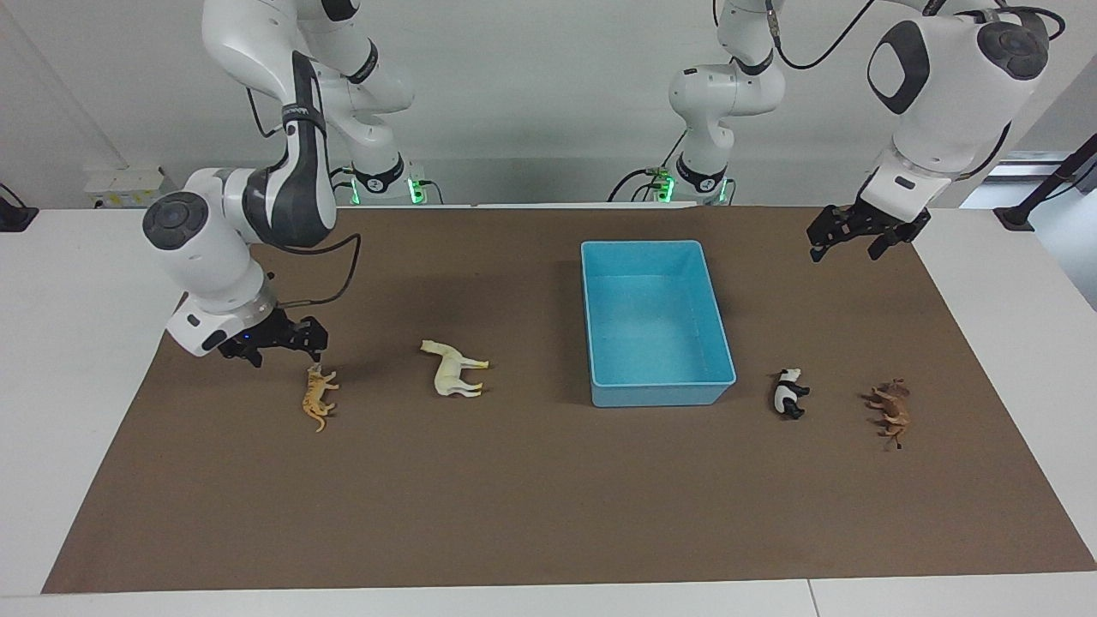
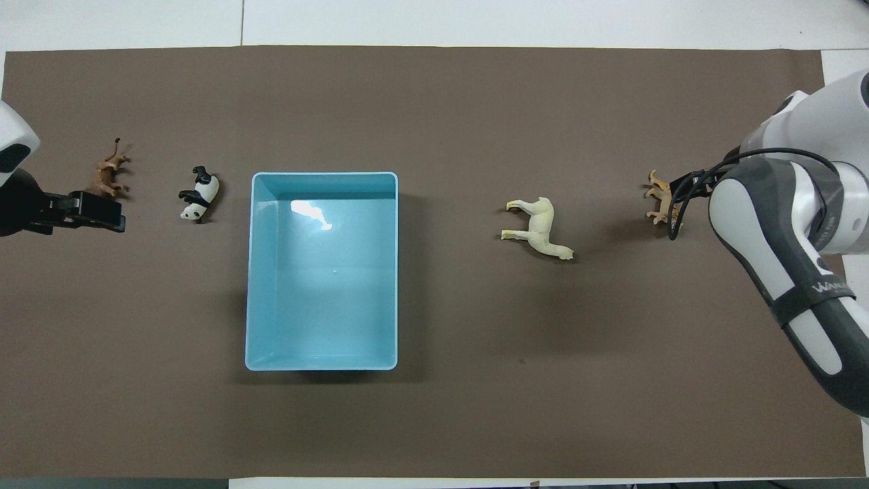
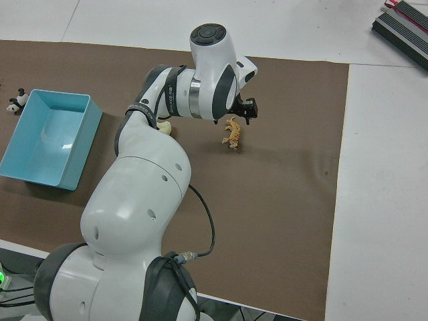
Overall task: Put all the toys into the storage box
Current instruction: 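Reach the left gripper to the panda while the right gripper reaches the tiger, then grasp the black-and-white panda with the left gripper and lift it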
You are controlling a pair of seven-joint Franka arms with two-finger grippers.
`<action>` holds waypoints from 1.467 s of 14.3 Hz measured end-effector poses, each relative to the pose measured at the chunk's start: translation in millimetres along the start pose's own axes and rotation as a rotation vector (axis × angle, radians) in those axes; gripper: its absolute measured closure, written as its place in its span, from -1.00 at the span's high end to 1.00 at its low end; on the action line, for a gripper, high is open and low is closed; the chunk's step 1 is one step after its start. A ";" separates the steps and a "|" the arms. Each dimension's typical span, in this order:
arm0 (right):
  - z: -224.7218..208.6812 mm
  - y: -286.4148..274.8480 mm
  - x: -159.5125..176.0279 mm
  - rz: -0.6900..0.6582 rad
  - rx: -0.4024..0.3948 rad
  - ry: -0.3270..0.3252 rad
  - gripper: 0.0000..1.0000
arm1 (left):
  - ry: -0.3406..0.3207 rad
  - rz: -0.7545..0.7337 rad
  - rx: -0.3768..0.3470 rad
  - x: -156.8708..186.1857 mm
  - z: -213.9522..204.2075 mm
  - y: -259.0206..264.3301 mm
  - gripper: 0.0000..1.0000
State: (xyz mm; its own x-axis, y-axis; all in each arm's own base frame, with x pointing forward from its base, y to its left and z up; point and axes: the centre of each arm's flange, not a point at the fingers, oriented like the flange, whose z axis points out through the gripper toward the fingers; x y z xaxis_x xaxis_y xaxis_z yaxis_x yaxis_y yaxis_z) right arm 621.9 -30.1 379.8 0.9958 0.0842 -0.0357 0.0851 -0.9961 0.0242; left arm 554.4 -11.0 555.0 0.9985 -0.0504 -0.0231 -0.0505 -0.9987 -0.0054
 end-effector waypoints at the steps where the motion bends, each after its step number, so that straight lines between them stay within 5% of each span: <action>1: 13.1 0.7 3.3 0.001 -0.003 0.005 1.00 | 0.022 0.000 0.001 7.4 12.3 -0.1 1.00; 9: 63.4 -2.9 11.5 0.005 -0.010 0.006 1.00 | 0.110 0.004 0.003 73.4 123.0 -0.3 1.00; 21: 88.7 -16.2 5.6 0.025 -0.013 0.040 1.00 | 0.087 0.021 -0.001 89.7 239.4 4.1 1.00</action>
State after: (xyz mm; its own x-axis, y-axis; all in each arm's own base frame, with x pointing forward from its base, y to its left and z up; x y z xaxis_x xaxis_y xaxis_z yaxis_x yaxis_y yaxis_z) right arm 623.1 -15.9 290.5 0.9981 0.0608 0.0051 0.0606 -0.9975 0.0376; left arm 638.3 -18.1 313.6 0.9954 -0.0719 0.0639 -0.0718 -0.9974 -0.0049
